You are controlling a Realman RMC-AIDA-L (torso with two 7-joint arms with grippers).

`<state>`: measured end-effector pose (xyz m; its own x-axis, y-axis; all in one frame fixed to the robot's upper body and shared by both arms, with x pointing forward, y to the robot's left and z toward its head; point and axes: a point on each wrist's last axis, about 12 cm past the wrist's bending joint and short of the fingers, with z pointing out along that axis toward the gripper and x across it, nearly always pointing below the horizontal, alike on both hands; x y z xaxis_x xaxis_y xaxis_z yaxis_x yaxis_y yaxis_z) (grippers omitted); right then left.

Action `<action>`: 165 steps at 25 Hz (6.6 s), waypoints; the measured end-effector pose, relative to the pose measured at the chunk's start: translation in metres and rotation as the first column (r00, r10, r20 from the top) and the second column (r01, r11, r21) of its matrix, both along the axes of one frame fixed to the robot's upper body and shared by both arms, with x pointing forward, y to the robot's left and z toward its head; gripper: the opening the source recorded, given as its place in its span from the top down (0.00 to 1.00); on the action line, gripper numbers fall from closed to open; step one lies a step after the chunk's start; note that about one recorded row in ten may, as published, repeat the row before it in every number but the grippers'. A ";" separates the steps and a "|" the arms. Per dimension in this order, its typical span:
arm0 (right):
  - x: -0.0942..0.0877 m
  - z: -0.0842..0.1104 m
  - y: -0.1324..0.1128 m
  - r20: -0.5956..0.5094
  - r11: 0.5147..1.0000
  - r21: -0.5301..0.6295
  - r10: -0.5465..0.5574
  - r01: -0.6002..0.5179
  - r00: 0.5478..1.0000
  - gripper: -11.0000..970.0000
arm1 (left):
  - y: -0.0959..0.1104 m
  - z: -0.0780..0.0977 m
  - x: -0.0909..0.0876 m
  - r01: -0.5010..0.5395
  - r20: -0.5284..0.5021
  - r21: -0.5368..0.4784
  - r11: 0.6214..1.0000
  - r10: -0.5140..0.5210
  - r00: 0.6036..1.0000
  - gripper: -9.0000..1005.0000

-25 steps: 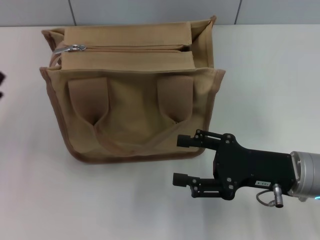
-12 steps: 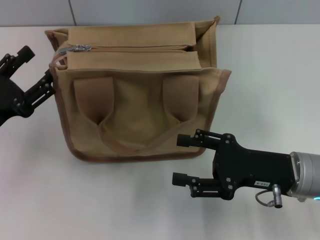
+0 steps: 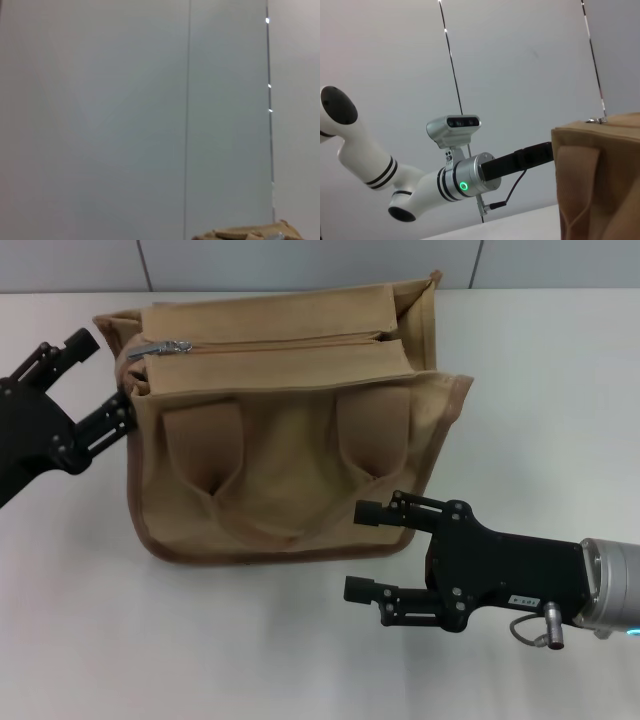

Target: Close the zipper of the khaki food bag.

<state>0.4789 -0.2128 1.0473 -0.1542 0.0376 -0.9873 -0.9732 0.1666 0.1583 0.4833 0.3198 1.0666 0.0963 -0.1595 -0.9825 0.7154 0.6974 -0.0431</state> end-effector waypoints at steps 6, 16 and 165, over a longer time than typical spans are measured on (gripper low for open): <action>0.002 0.000 0.000 0.001 1.000 -0.004 -0.013 0.013 1.000 0.19 | 0.002 0.001 0.000 -0.024 0.008 -0.014 1.000 0.024 1.000 0.31; 0.004 0.000 0.000 0.002 1.000 -0.011 -0.018 0.018 1.000 0.19 | 0.000 0.001 -0.001 -0.023 0.036 0.003 1.000 0.023 0.999 0.52; 0.091 0.083 0.071 -0.563 0.940 0.337 0.157 0.052 0.811 0.19 | -0.054 -0.009 -0.008 -0.007 0.033 -0.274 0.962 0.017 0.999 0.92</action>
<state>0.5703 -0.1421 1.1303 -0.6981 0.3105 -0.6451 -0.6886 -0.0442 0.7238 0.4749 0.2656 1.0577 0.1329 -0.4205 -0.8975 0.7114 0.6710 -0.2090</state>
